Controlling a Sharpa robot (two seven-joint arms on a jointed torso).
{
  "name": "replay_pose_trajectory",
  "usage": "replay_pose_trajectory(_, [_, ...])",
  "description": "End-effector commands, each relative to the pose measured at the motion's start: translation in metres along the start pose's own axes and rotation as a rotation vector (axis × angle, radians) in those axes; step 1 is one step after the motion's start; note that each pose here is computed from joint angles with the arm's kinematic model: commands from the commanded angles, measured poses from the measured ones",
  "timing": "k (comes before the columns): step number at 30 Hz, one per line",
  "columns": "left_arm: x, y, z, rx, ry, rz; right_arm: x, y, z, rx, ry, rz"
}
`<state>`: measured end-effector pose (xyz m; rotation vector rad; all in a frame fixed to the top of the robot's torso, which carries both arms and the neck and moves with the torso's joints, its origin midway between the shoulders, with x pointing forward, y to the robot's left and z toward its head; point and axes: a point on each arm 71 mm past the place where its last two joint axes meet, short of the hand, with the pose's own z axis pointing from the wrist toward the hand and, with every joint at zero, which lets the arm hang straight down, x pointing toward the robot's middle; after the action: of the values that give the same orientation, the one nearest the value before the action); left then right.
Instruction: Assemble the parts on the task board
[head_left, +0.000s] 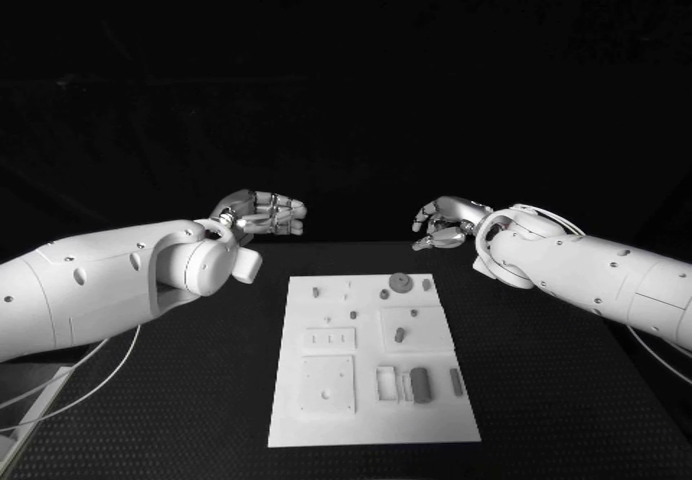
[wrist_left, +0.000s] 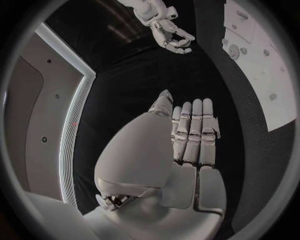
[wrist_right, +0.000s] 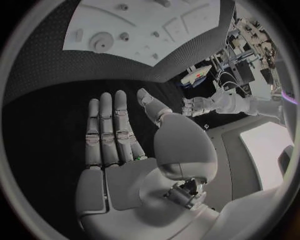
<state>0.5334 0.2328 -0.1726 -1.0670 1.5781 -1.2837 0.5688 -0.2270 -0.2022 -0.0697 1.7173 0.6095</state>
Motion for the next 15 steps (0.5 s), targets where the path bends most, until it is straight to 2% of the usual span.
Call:
replay_pose_trajectory(1, [0.0004, -0.0076, -0.0019, 0.035, 0.022, 0.008, 0.007, 0.002, 0.001, -0.019, 0.062, -0.136])
replay_pose_trajectory(5, [-0.0015, -0.0121, -0.0034, 0.043, 0.015, 0.012, 0.013, 0.002, 0.004, -0.011, 0.077, -0.148])
replay_pose_trajectory(12, [0.0063, -0.0124, -0.0006, 0.047, 0.025, 0.013, 0.019, 0.007, 0.007, -0.012, 0.062, -0.174])
replay_pose_trajectory(15, [0.0089, -0.0106, 0.0, 0.046, 0.031, 0.011, 0.023, 0.008, 0.007, -0.014, 0.078, -0.178])
